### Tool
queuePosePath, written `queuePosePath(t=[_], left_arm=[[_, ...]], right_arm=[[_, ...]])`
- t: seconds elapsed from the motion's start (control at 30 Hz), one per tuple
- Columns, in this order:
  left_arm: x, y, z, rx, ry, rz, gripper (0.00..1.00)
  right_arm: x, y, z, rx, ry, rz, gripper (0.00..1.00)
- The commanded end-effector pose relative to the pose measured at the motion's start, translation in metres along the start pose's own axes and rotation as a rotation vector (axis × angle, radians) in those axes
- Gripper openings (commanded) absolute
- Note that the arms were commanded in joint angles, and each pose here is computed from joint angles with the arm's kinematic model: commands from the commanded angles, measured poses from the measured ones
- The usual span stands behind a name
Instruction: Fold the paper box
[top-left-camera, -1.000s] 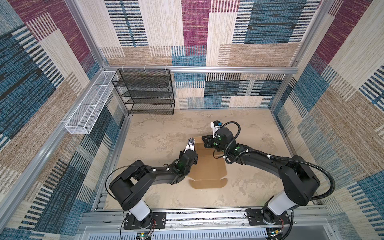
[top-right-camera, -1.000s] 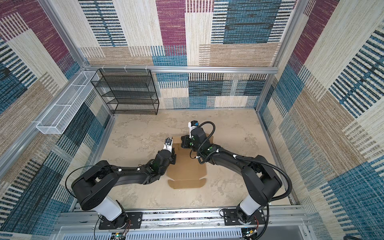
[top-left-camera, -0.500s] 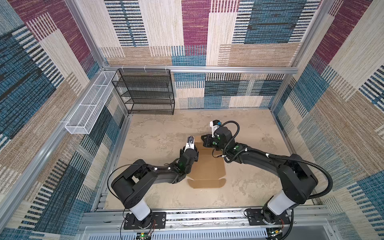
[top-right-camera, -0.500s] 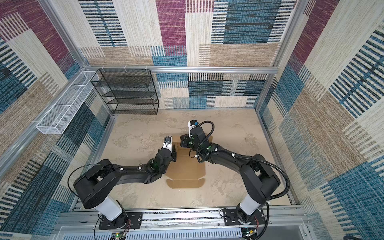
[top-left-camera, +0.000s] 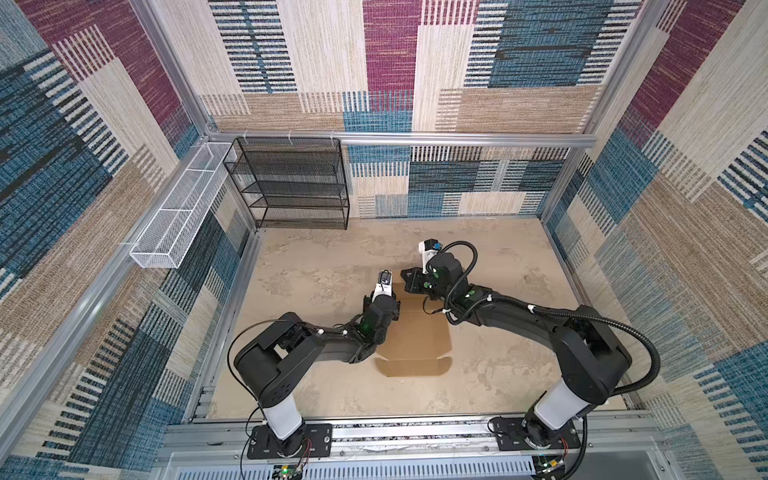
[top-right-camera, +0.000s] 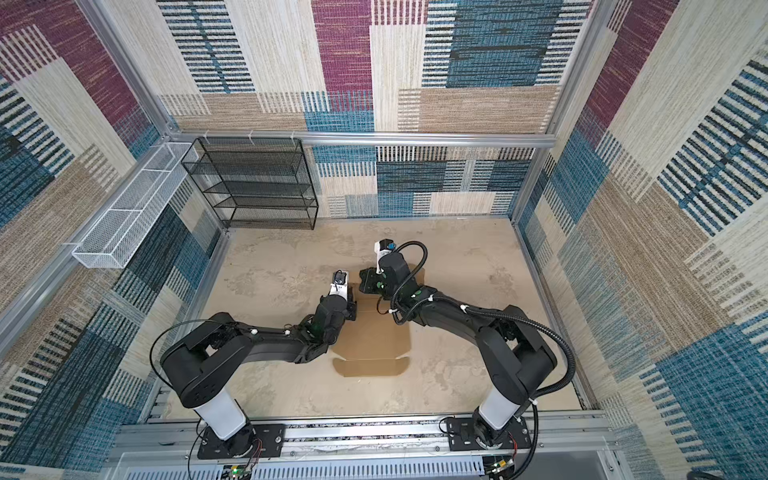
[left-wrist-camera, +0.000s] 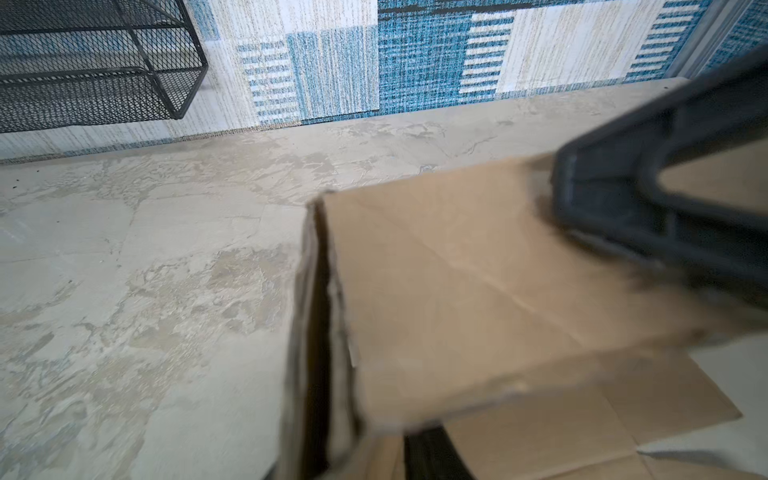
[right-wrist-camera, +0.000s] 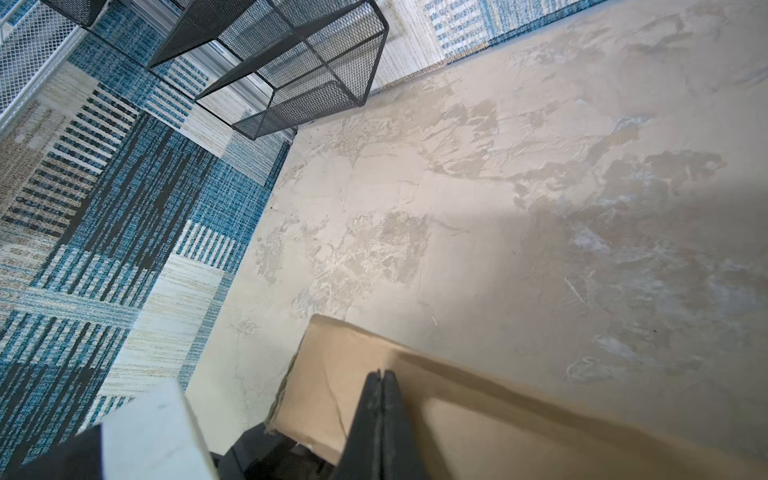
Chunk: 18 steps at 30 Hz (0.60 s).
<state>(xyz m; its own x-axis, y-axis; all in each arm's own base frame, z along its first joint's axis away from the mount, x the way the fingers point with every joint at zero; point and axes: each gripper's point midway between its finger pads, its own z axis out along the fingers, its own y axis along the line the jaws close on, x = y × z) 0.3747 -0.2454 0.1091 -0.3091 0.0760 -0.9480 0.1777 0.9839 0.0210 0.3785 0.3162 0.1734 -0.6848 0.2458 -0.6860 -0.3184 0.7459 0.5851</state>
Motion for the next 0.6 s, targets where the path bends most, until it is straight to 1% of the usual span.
queuePosePath(t=[0.0, 0.07, 0.17, 0.27, 0.33, 0.57], left_arm=[[-0.0103, -0.0008, 0.0019, -0.007, -0.04, 0.005, 0.21], [-0.0101, -0.0001, 0.0022, -0.012, -0.042, 0.005, 0.16], [-0.0105, 0.0005, 0.0023, -0.015, -0.044, 0.007, 0.13], [-0.0097, 0.0005, 0.0022, -0.015, -0.041, 0.006, 0.07], [-0.01, 0.0015, 0.0018, -0.02, -0.042, 0.004, 0.01], [-0.0089, 0.0046, 0.0003, -0.031, -0.04, 0.008, 0.0]], right_arm=[[0.0162, -0.0068, 0.0014, 0.02, 0.066, 0.013, 0.0], [0.0165, -0.0069, 0.0014, 0.021, 0.066, 0.012, 0.0], [0.0158, -0.0063, 0.001, 0.019, 0.064, 0.011, 0.0], [0.0154, -0.0053, 0.001, 0.016, 0.064, 0.009, 0.0], [0.0143, -0.0043, 0.0008, 0.014, 0.062, 0.009, 0.0], [0.0132, -0.0037, 0.0002, 0.012, 0.058, 0.008, 0.0]])
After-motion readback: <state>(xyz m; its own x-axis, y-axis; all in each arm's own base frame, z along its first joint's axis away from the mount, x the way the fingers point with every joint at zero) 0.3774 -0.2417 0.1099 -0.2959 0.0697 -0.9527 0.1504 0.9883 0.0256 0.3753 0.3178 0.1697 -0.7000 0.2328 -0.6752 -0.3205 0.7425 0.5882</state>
